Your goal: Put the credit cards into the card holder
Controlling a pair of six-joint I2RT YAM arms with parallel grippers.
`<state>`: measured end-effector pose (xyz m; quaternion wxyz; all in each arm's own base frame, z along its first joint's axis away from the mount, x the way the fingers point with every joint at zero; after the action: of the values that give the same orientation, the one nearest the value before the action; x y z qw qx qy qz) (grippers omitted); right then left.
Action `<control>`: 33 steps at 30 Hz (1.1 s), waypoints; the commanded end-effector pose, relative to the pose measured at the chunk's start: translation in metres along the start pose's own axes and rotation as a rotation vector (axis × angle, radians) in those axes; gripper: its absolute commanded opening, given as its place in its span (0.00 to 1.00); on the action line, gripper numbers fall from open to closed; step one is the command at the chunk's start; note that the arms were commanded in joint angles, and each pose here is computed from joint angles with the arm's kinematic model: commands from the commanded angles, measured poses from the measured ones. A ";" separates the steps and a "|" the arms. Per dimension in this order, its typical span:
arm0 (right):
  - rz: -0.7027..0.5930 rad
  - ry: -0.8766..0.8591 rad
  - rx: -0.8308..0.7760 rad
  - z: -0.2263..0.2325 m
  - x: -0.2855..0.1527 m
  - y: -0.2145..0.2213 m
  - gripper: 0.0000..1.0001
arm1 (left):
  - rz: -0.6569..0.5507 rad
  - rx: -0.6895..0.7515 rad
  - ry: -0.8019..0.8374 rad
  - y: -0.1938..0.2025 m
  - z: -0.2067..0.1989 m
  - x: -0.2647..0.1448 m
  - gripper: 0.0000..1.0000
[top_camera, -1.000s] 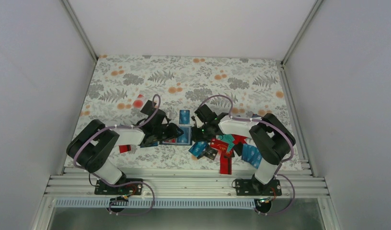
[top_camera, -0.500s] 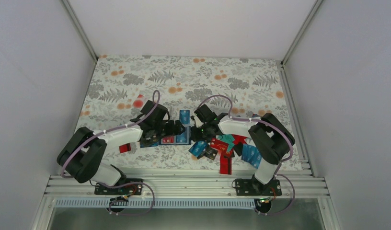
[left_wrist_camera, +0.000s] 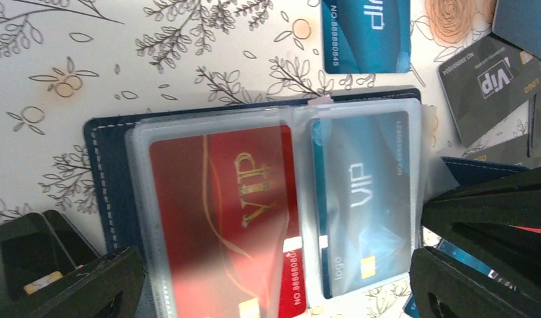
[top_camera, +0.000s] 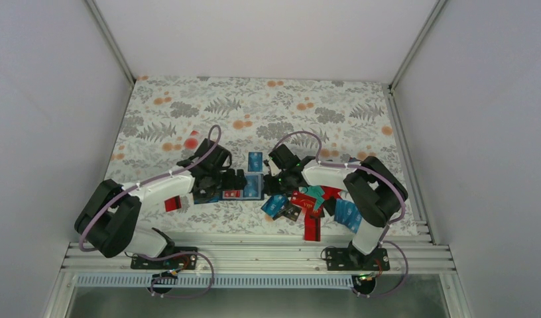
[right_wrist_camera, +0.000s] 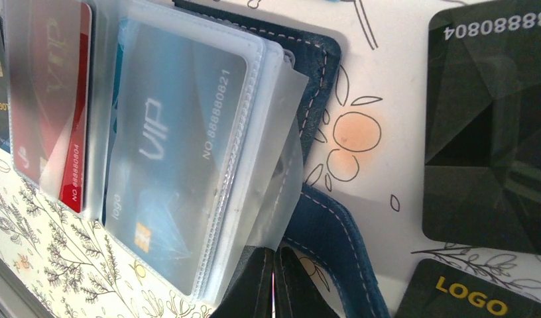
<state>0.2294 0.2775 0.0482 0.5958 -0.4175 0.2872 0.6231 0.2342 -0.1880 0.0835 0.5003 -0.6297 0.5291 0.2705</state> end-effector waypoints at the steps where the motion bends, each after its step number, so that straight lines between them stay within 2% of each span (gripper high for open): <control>1: 0.077 0.120 0.018 -0.031 0.019 0.023 0.04 | 0.024 0.021 -0.018 -0.001 0.008 0.000 1.00; 10: 0.080 0.123 0.018 -0.032 0.019 0.024 0.05 | 0.106 -0.027 -0.021 0.014 0.018 0.007 1.00; 17: 0.077 0.119 0.016 -0.031 0.019 0.023 0.04 | 0.148 -0.048 0.076 0.023 0.009 0.019 1.00; 33: 0.086 0.122 0.011 -0.032 0.021 0.024 0.04 | 0.024 -0.019 0.135 -0.007 -0.010 -0.007 1.00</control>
<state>0.2293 0.2776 0.0478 0.5946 -0.4186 0.2857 0.6242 0.2318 -0.1818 0.0717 0.4698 -0.6241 0.5579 0.2803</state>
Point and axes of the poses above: each gripper's point midway between its finger pads, its own x axis out along the fingers, its own z axis along the line the jaws close on, y = z × x, the point moved 4 cm from there along -x, back along the fingers, and after that the axes turned 8 degrees about x, right-handed, at the moved point
